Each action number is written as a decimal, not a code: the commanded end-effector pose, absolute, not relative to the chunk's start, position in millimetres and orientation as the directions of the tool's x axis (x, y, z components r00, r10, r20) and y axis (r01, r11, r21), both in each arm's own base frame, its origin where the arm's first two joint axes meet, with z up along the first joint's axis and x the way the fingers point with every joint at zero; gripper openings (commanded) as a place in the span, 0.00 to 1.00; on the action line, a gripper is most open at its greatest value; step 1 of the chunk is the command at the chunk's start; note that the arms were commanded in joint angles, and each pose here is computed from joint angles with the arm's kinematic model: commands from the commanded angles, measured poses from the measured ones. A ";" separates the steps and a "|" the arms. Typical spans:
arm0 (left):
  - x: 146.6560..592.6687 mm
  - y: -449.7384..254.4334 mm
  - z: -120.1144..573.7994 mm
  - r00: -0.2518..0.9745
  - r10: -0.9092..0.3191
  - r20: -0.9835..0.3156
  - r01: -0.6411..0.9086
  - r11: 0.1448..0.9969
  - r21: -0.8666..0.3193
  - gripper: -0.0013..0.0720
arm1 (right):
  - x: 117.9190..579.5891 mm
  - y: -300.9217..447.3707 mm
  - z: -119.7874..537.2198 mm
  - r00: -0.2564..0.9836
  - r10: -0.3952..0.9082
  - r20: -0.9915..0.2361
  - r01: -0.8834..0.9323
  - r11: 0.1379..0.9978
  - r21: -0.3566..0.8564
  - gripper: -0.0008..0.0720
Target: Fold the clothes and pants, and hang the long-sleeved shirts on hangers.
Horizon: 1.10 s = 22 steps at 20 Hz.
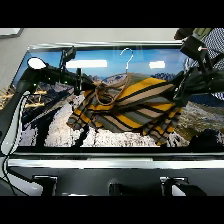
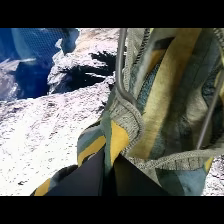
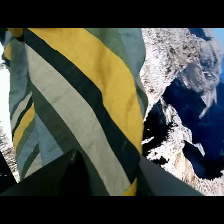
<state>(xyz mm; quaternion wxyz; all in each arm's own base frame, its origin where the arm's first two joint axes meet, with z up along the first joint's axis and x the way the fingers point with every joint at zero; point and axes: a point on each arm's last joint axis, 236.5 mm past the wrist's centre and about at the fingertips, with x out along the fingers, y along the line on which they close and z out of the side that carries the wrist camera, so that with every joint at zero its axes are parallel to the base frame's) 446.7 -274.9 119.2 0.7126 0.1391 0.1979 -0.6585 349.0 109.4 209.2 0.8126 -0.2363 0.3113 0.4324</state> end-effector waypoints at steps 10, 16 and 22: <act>481.2 -258.2 122.7 0.240 -0.817 -0.524 0.970 0.227 0.090 0.03 | 394.5 77.2 238.2 0.669 0.416 -0.617 -0.642 0.741 -0.196 0.95; 490.1 -235.9 135.1 0.347 -0.734 -0.584 0.938 0.265 0.224 0.03 | 405.5 69.9 248.7 0.721 0.384 -0.576 -0.564 0.809 -0.167 0.96; 479.1 -234.3 164.2 0.373 -0.737 -0.564 0.926 0.253 0.281 0.03 | 421.1 74.8 214.0 0.654 0.417 -0.632 -0.660 0.723 -0.206 0.96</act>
